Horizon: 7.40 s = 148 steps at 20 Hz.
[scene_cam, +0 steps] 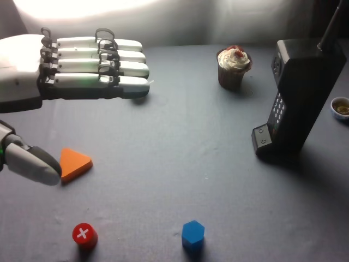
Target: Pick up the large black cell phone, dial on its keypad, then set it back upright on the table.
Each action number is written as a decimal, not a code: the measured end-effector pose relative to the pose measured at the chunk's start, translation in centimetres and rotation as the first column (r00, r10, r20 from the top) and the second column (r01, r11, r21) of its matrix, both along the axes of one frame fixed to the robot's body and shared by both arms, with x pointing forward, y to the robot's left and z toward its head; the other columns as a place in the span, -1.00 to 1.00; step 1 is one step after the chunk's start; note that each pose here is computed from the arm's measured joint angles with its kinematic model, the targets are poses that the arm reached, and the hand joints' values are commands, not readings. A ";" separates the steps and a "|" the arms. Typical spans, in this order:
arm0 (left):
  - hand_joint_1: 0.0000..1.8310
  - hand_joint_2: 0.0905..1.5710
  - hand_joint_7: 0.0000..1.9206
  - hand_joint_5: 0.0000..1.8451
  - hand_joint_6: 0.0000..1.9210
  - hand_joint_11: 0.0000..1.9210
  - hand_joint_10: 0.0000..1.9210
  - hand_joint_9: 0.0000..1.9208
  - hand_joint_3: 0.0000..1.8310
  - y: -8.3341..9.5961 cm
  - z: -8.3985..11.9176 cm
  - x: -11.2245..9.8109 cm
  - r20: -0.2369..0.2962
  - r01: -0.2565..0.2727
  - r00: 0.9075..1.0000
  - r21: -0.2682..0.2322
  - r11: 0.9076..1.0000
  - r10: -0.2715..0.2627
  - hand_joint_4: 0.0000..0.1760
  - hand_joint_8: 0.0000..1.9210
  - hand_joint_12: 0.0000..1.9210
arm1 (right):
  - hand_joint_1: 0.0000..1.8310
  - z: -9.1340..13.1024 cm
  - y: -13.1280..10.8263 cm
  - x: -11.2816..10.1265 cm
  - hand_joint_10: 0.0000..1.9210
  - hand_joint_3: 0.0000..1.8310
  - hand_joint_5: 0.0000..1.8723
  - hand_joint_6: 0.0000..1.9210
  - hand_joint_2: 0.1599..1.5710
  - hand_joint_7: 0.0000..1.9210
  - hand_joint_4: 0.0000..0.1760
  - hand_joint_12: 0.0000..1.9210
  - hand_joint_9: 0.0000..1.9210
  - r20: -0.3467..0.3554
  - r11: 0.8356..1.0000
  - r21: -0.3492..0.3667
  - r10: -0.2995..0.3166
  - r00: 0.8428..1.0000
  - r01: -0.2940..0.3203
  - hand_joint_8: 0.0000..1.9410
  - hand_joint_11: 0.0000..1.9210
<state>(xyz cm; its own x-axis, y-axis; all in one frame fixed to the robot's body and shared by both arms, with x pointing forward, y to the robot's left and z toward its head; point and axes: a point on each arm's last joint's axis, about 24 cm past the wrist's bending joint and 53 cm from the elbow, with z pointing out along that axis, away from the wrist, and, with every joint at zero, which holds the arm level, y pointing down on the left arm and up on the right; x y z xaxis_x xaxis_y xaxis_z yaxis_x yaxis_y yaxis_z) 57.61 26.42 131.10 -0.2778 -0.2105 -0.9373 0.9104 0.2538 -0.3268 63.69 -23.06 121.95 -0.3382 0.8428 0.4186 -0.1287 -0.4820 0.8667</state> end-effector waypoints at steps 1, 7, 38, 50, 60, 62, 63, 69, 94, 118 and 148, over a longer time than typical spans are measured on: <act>-1.00 0.33 -0.90 -0.87 -0.99 -0.95 -0.99 -0.92 -0.99 0.0 0.0 -0.1 0.000 0.003 1.000 -0.001 1.000 -0.003 -1.00 -0.99 -0.96 | 0.02 0.2 0.0 0.0 -1.00 -1.00 -1.00 -1.00 0.18 -1.00 -1.00 -0.98 -1.00 0.005 1.000 0.002 -0.001 1.000 0.001 -1.00 -0.95; -1.00 0.35 -0.89 -0.86 -0.99 -0.95 -0.99 -0.92 -0.99 0.0 0.0 -0.1 -0.005 0.006 1.000 -0.004 1.000 -0.006 -1.00 -1.00 -0.93 | 0.01 0.7 1.0 0.3 -1.00 -1.00 -1.00 -1.00 0.16 -1.00 -1.00 -1.00 -1.00 0.019 1.000 0.020 0.008 1.000 -0.008 -1.00 -1.00; -1.00 0.37 -0.92 -0.90 -1.00 -1.00 -1.00 -0.92 -1.00 0.1 0.1 0.1 -0.015 0.004 1.000 -0.008 1.000 -0.004 -1.00 -1.00 -0.80 | 0.03 -0.3 4.4 1.9 -1.00 -1.00 -0.99 -1.00 0.22 -0.99 -1.00 -0.69 -0.98 0.004 0.992 0.095 0.080 0.997 -0.080 -1.00 -1.00; -1.00 0.34 -0.89 -0.89 -1.00 -1.00 -1.00 -0.90 -1.00 0.0 0.2 0.2 -0.032 0.006 0.999 -0.022 1.000 -0.006 -1.00 -1.00 -0.77 | -0.02 -0.4 4.4 3.0 -1.00 -1.00 -0.94 -1.00 0.24 -0.93 -1.00 -0.60 -0.91 0.015 0.992 0.097 0.075 0.997 -0.076 -1.00 -1.00; -1.00 0.34 -0.85 -0.83 -0.99 -1.00 -1.00 -0.86 -1.00 0.1 0.2 0.2 -0.035 0.006 0.999 -0.027 1.000 -0.007 -1.00 -1.00 -0.63 | 0.06 0.2 5.6 3.3 -0.99 -1.00 -0.78 -1.00 0.30 -0.77 -1.00 -0.32 -0.78 0.020 0.988 0.107 0.110 0.994 -0.111 -1.00 -1.00; -1.00 0.33 -0.85 -0.83 -1.00 -1.00 -1.00 -0.86 -1.00 0.1 0.3 0.2 -0.035 0.005 0.999 -0.027 1.000 -0.006 -1.00 -1.00 -0.60 | 0.10 0.2 5.8 3.3 -1.00 -1.00 -0.76 -1.00 0.32 -0.77 -1.00 -0.33 -0.78 0.020 0.987 0.105 0.117 0.993 -0.118 -1.00 -1.00; -1.00 0.33 -0.85 -0.84 -1.00 -1.00 -1.00 -0.86 -1.00 0.0 0.3 0.2 -0.035 0.006 0.999 -0.027 1.000 -0.007 -1.00 -1.00 -0.60 | 0.09 0.4 5.9 3.3 -0.99 -1.00 -0.71 -0.99 0.33 -0.72 -1.00 -0.16 -0.73 0.026 0.987 0.106 0.120 0.992 -0.122 -0.99 -1.00; -1.00 0.35 -0.86 -0.85 -1.00 -1.00 -1.00 -0.86 -1.00 0.1 0.3 0.2 -0.038 0.005 0.999 -0.028 1.000 -0.007 -1.00 -1.00 -0.63 | 0.59 0.4 6.5 3.2 -0.06 -1.00 -0.27 0.01 0.41 -0.16 -1.00 0.58 -0.07 0.032 0.984 0.113 0.131 0.991 -0.134 -0.11 -0.24; -0.09 0.64 -0.51 -0.75 -1.00 -0.85 -0.87 -0.35 -1.00 0.2 0.2 0.6 -0.039 -0.010 0.999 -0.021 1.000 0.009 -0.08 -0.99 0.33 | 0.62 6.2 6.2 2.2 0.29 -1.00 0.04 -0.17 0.38 -0.10 -1.00 0.70 -0.15 0.176 0.964 0.018 0.257 0.950 -0.264 0.20 -0.19; 0.42 0.62 -0.33 -0.96 -0.99 -0.56 1.00 -0.19 -0.99 -2.4 -3.6 2.1 -0.138 -0.011 0.990 0.059 0.998 0.019 0.80 0.68 1.00 | 0.63 11.8 3.5 1.5 0.18 -1.00 0.06 -0.20 0.34 -0.04 -1.00 0.67 -0.02 0.312 0.957 0.029 0.264 0.912 -0.287 -0.02 -0.14; 0.42 0.64 -0.35 -0.95 -1.00 -0.60 1.00 -0.30 -1.00 -5.1 -2.2 11.3 -0.061 -0.380 0.924 -0.074 0.922 0.377 0.96 0.70 1.00 | 0.62 12.6 3.7 1.9 0.23 -1.00 0.00 -0.08 0.37 -0.08 -1.00 0.69 -0.07 0.343 0.966 0.039 0.226 0.912 -0.254 0.06 -0.15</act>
<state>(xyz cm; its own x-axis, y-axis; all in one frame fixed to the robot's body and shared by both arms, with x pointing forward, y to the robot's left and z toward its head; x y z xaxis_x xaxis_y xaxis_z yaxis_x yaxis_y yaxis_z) 68.91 21.29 128.86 -0.2032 -0.3849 -0.9003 0.7358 0.5467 -0.3997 65.56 -19.31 134.59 -0.6577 0.6867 0.3097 -0.2746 -0.6014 0.7502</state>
